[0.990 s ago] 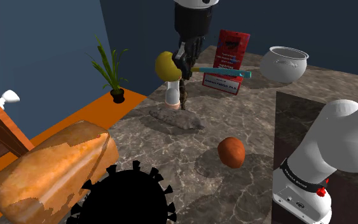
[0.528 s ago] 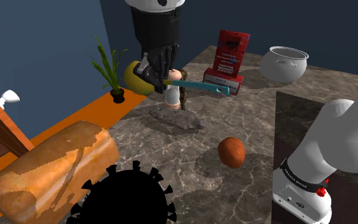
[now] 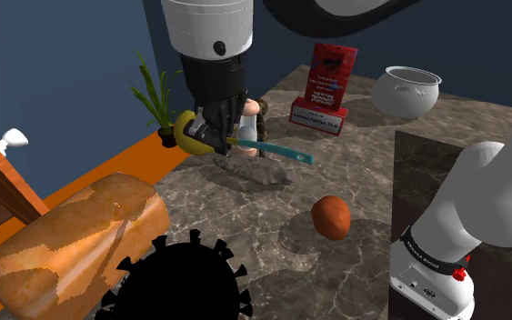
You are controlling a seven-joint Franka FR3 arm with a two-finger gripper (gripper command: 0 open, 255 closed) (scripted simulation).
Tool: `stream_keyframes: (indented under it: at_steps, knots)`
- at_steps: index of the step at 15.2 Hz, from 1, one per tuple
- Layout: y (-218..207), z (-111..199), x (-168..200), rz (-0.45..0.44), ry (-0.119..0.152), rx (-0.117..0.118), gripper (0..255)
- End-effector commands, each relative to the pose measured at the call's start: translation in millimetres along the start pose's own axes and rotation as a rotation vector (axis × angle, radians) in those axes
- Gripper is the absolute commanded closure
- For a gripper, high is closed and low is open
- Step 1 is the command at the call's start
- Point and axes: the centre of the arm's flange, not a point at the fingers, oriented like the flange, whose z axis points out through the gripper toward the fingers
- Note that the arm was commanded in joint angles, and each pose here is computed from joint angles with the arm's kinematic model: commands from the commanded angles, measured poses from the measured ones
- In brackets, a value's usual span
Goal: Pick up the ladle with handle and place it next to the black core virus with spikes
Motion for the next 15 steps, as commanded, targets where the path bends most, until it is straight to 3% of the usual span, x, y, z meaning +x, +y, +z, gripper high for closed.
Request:
stream_keyframes:
  at_steps: [1, 15]
  knots:
    - [-1.4, 10.0, -1.0, 0.0, 0.0, 0.0, 255]
    - [-14.3, 82.6, -6.9, 0.0, 0.0, 0.0, 255]
